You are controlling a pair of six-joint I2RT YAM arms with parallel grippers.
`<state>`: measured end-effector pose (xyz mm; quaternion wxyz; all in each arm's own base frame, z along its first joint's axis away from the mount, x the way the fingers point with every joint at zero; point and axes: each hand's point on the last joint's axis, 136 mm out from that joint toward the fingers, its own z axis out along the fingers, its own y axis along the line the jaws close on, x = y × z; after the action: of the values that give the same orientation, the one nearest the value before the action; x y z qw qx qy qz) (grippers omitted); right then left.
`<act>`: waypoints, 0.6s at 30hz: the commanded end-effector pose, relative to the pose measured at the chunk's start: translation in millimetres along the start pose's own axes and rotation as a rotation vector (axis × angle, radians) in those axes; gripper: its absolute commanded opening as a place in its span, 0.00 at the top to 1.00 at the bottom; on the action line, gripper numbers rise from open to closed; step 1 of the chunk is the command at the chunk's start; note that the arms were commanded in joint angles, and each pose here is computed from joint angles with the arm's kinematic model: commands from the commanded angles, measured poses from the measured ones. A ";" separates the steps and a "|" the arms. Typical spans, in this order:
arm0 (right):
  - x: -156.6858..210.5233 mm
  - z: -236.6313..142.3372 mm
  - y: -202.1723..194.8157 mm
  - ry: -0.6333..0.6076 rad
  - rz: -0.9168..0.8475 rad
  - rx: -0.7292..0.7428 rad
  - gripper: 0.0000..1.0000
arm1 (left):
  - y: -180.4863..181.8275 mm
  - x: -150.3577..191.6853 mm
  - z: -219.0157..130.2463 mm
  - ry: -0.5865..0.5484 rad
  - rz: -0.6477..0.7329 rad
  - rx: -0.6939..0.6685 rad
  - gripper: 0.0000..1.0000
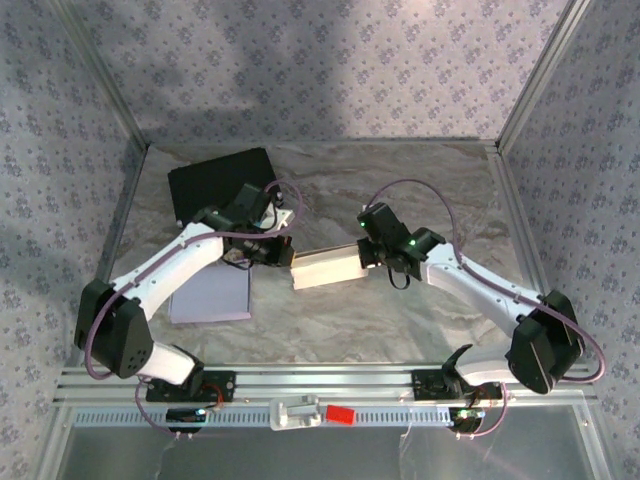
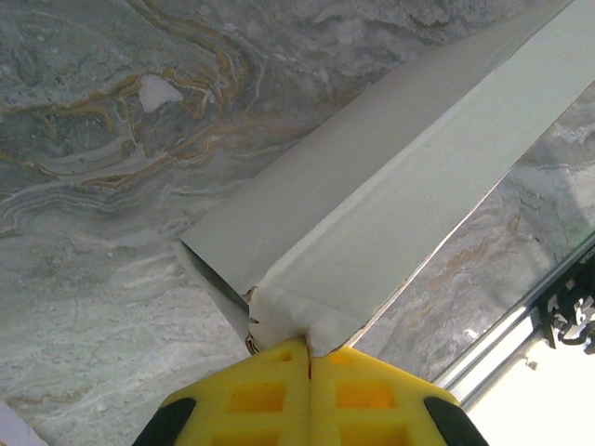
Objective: Fold the paper box
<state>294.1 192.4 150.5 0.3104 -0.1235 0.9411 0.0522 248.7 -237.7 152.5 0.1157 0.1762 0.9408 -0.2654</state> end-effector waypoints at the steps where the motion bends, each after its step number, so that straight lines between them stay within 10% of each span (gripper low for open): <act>1: 22.3 4.8 -1.8 0.107 -0.019 0.008 1.00 | 18.6 31.4 14.5 0.107 -0.011 -0.072 1.00; 9: 23.6 2.9 -2.3 0.131 -0.002 0.002 1.00 | 24.6 38.9 14.5 0.126 -0.016 -0.094 1.00; 18: 22.0 -13.3 1.2 0.149 0.118 -0.079 0.77 | 29.3 41.6 18.6 0.114 -0.044 -0.105 1.00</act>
<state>287.7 187.4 149.0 0.2729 -0.0957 0.9544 0.0737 249.0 -237.0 151.0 0.1374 0.1832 0.9359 -0.2677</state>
